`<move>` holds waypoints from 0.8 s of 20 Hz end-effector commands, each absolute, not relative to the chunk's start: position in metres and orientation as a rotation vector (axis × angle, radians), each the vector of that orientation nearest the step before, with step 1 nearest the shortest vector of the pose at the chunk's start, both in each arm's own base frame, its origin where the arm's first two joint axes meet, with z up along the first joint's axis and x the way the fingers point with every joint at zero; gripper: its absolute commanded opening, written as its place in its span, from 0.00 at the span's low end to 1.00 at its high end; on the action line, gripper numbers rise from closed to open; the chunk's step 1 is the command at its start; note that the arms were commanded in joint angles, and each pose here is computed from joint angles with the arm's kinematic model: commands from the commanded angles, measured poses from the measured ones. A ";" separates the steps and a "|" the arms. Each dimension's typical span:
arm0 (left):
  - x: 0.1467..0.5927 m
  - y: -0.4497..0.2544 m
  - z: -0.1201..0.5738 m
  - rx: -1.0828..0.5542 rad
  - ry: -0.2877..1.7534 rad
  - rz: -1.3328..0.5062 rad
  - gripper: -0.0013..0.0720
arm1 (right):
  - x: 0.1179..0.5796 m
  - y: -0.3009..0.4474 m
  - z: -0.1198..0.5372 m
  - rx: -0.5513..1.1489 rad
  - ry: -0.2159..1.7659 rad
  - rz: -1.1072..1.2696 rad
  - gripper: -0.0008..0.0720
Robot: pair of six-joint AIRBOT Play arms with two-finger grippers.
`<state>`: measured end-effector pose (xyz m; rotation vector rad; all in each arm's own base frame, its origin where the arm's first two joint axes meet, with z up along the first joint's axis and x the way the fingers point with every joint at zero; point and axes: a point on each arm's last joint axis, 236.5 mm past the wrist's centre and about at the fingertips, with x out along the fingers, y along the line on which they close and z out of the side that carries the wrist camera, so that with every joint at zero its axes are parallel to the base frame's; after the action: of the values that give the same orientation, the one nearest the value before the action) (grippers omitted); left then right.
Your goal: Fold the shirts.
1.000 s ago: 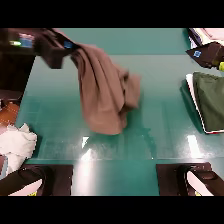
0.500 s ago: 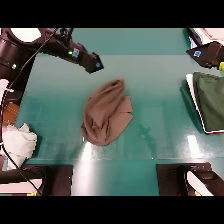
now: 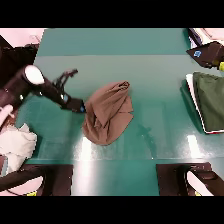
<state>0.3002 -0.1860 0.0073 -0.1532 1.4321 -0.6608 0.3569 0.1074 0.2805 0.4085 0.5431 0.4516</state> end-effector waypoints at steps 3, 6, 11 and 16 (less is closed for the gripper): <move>0.260 -0.214 -0.054 -0.332 1.423 -0.666 0.85 | 0.357 0.107 0.281 0.409 0.543 0.452 0.03; 0.261 -0.226 -0.060 -0.295 1.381 -0.669 0.85 | 0.357 0.107 0.280 0.408 0.544 0.452 0.03; 0.263 -0.226 -0.061 -0.282 1.372 -0.666 0.06 | 0.348 0.118 0.248 0.429 0.649 0.478 0.03; 0.278 -0.209 -0.031 -0.276 1.339 -0.672 0.06 | 0.309 0.195 0.134 0.456 0.994 0.614 0.37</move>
<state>0.2716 -0.2168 -0.0456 -0.2849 1.3568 -0.6669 0.3348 0.1559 0.1894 0.4575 0.8164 0.5424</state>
